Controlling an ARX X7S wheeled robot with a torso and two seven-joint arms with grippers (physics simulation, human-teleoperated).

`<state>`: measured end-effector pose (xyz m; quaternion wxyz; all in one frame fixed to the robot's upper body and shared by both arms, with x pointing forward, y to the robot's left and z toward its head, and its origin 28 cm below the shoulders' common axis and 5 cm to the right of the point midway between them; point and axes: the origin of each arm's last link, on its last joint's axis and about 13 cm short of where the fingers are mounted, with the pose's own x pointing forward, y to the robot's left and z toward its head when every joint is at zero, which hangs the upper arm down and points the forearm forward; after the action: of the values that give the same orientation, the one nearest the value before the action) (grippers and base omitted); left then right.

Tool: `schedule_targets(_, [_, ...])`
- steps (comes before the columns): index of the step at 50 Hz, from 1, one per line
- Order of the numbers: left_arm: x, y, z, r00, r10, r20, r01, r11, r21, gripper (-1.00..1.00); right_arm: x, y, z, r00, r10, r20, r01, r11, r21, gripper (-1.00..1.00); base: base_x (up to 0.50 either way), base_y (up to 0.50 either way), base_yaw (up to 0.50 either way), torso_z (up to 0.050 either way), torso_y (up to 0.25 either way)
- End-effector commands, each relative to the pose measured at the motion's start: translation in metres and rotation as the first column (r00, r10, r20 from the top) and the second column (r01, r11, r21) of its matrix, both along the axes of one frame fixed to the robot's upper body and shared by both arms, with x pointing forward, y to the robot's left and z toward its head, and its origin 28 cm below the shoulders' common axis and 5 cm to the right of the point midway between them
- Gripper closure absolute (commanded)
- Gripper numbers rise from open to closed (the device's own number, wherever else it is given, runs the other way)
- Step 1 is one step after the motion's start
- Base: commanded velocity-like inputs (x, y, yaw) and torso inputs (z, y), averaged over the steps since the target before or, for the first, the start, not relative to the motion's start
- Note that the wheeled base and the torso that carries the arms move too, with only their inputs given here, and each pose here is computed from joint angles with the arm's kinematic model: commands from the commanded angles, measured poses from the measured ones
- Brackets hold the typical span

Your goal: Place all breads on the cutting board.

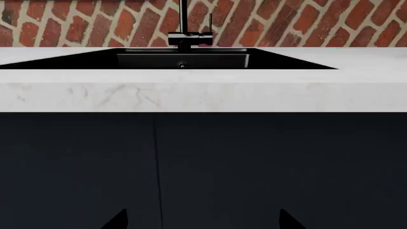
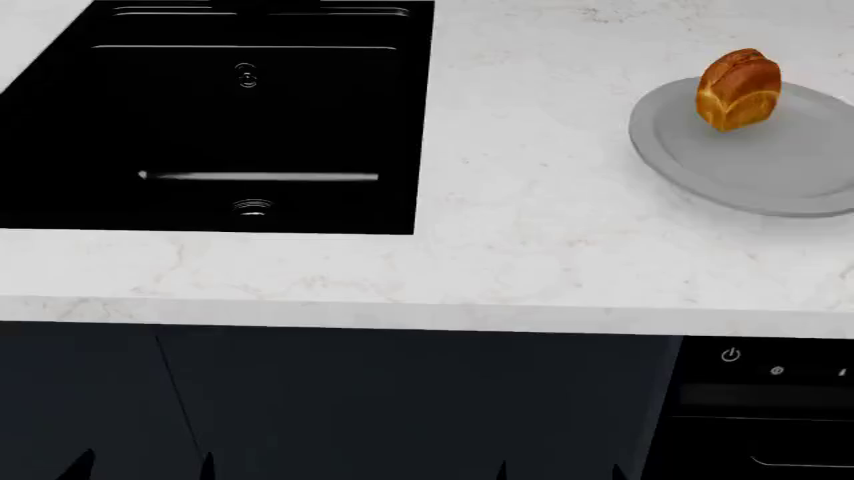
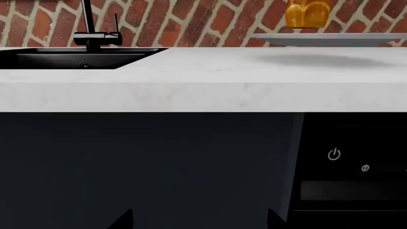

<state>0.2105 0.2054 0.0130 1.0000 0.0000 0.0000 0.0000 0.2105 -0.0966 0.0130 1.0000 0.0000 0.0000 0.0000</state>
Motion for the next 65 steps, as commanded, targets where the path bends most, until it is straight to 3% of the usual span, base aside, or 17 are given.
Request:
schedule_targets(1, [-0.0012, 0.0003, 0.0012, 1.0, 0.0, 0.0, 0.0, 1.0, 0.0, -1.0, -0.0011, 0.0002, 0.0009, 1.0, 0.0, 0.0, 0.0, 1.0, 0.0, -1.0, 0.0, 0.0, 0.0, 0.0, 0.0])
schedule_targets(13, [-0.002, 0.0001, 0.0013, 1.0, -0.01, 0.014, 0.01, 1.0, -0.004, -1.0, -0.0007, 0.0001, -0.0004, 1.0, 0.004, 0.007, -0.004, 1.0, 0.007, -1.0, 0.0, 0.0, 0.0, 0.0, 0.0])
schedule_targets(56, [-0.0035, 0.0002, 0.0021, 0.999, -0.026, 0.034, 0.026, 1.0, -0.015, -1.0, -0.0012, 0.0005, 0.0006, 1.0, 0.006, 0.019, -0.005, 1.0, -0.017, -1.0, 0.0, 0.0, 0.0, 0.05, 0.0])
schedule_targets(65, [-0.0039, 0.0, 0.0025, 0.999, -0.025, 0.043, 0.025, 1.0, -0.01, -1.0, -0.0008, 0.0007, 0.0001, 1.0, 0.01, 0.015, -0.01, 1.0, -0.018, -1.0, 0.0, -0.21, 0.0, 0.004, 0.0])
